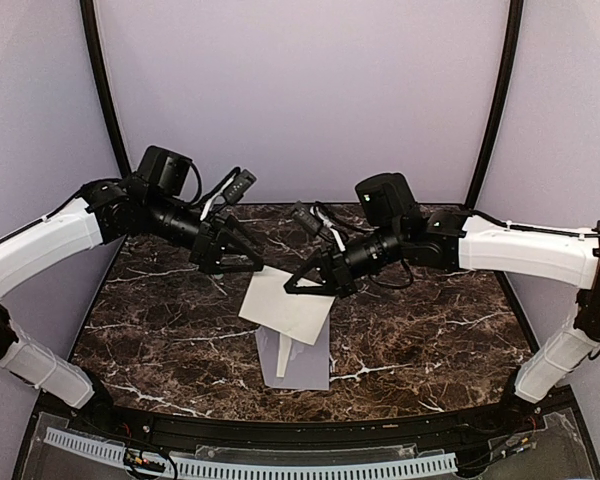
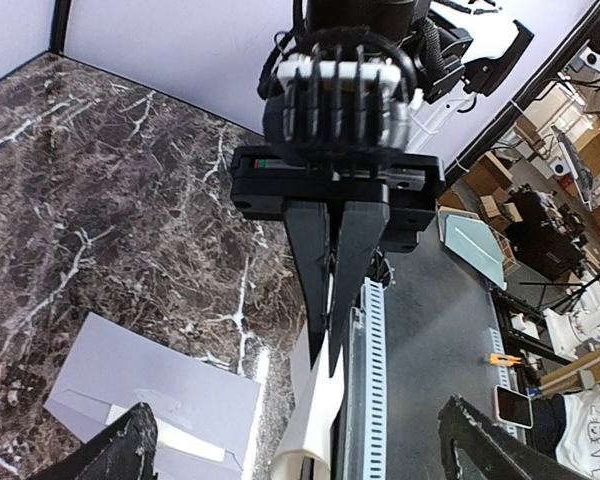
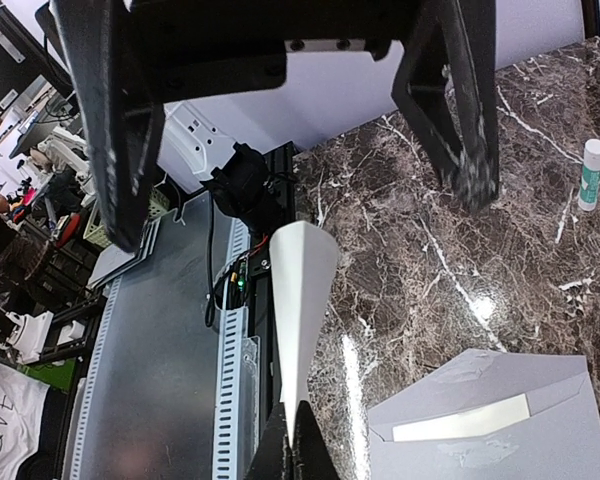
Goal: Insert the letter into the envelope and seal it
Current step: Fold the letter.
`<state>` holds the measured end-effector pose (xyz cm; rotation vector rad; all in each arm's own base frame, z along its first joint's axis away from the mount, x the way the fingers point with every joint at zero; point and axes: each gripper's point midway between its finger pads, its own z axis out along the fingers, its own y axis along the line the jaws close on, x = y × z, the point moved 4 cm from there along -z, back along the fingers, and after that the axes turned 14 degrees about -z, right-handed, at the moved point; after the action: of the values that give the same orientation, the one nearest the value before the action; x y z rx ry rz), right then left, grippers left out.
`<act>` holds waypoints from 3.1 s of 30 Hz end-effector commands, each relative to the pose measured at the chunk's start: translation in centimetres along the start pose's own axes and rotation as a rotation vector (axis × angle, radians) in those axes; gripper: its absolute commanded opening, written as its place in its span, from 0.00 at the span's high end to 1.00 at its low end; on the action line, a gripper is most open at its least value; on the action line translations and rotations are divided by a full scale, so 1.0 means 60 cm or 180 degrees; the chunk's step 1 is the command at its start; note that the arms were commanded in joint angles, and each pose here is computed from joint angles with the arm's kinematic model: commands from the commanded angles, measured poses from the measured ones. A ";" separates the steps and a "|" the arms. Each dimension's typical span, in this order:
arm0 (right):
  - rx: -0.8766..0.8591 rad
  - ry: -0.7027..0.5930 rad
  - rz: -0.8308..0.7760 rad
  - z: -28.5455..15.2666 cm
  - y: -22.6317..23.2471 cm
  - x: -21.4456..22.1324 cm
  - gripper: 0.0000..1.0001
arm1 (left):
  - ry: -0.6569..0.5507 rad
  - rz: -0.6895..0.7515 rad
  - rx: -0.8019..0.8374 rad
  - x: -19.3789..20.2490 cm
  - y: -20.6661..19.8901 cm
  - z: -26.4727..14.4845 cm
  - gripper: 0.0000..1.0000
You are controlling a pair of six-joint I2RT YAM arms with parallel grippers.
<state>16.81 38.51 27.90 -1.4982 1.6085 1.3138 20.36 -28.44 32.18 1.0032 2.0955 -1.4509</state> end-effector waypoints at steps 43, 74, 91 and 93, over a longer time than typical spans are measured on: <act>0.0718 -0.1173 -0.0232 -0.116 0.007 -0.040 0.11 | -0.0722 0.0220 0.0698 -0.025 -0.066 -0.006 1.00; 0.0758 -0.1744 -0.0343 -0.131 0.037 -0.080 1.00 | -0.1296 0.0082 0.0401 -0.032 -0.045 -0.029 0.08; 0.1187 -0.3084 -0.0497 -0.174 0.043 -0.135 1.00 | -0.2270 -0.0126 0.1167 -0.065 -0.088 -0.015 0.05; 0.1212 -0.3145 -0.0507 -0.172 0.045 -0.139 1.00 | -0.2386 -0.0173 0.1169 -0.071 -0.087 -0.010 0.06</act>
<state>18.48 32.59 37.81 -0.6568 1.0731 1.2402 19.49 -30.27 36.93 0.4756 1.4903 -1.8659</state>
